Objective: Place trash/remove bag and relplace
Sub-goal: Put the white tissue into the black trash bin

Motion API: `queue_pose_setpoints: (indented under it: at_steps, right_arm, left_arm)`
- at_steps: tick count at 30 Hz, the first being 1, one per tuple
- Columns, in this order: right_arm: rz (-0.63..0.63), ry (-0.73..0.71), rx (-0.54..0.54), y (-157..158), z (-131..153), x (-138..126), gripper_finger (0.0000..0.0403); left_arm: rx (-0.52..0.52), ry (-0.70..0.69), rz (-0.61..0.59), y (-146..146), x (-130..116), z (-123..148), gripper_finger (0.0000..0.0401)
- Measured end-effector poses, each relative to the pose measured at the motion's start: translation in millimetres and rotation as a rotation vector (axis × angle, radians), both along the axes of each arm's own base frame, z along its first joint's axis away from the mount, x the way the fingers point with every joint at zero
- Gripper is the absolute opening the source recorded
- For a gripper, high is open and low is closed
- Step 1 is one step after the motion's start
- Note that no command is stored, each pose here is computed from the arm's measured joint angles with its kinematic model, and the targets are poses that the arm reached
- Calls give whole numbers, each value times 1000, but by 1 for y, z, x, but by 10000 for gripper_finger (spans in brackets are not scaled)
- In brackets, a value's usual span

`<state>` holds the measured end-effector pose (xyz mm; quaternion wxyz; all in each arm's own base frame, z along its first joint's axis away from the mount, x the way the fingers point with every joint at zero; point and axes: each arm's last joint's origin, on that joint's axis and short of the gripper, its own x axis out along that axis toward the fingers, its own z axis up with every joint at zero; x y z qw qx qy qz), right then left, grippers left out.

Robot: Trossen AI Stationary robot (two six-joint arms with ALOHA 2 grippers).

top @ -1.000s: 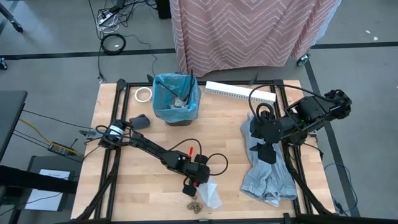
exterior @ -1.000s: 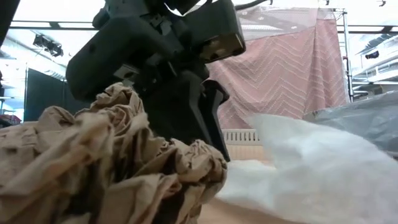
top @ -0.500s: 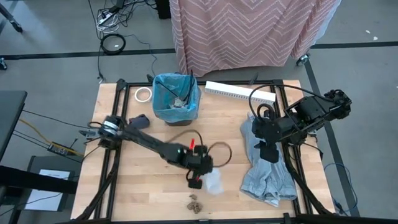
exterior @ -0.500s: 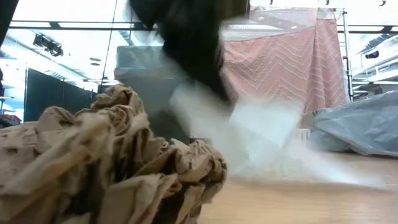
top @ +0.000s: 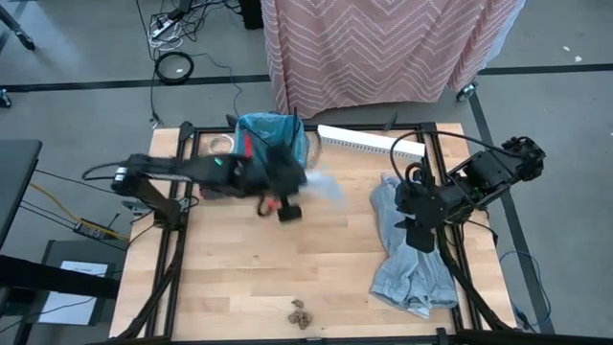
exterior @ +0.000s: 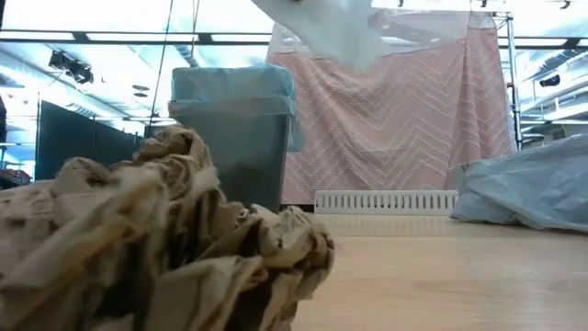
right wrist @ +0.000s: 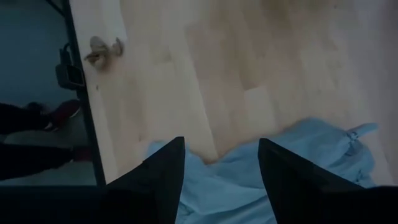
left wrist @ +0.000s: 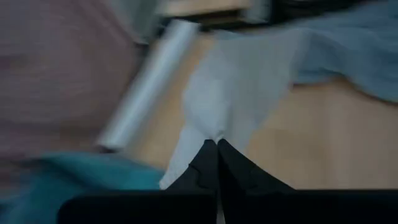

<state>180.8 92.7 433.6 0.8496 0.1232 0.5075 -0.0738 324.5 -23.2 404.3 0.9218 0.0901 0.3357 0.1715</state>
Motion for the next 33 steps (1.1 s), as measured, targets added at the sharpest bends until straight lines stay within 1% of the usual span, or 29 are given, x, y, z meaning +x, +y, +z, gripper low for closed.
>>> queue_pose_setpoints:
  at_steps: [3,5,9,12,14,16,18,21,23,25,27,30,33]
  right_arm:
    - [-5,-3,-15,1,-1,1,192]
    - [-12,-4,-12,1,-1,2,192]
    - [-32,-2,-12,2,-2,3,192]
    - [-43,-4,-8,2,-2,3,192]
    - [-53,-7,-2,2,-2,3,192]
    - [-60,-7,1,2,-2,3,192]
    - [-61,-7,1,2,-2,3,192]
    - [-65,-7,4,2,-2,3,192]
    - [-64,-5,8,2,-2,3,192]
    - [-55,3,20,2,-2,2,192]
    - [-40,6,17,3,-3,2,193]
    - [-31,1,3,4,-2,1,197]
    - [-29,-4,-4,5,-2,1,204]
  left_arm:
    - [80,-21,121,28,-24,22,4]
    - [94,-15,184,46,-35,28,4]
    - [96,66,285,75,-53,27,4]
    - [85,172,345,93,-64,21,4]
    - [71,270,368,102,-68,13,4]
    - [29,305,360,108,-67,7,4]
    - [-10,304,329,112,-67,6,4]
    - [-18,324,304,116,-63,2,4]
    - [-22,351,293,120,-58,-5,6]
    - [-43,384,253,121,-56,-13,13]
    - [-76,409,203,121,-55,-20,30]
    - [-115,444,136,121,-54,-28,66]
    - [-136,444,97,120,-53,-29,106]
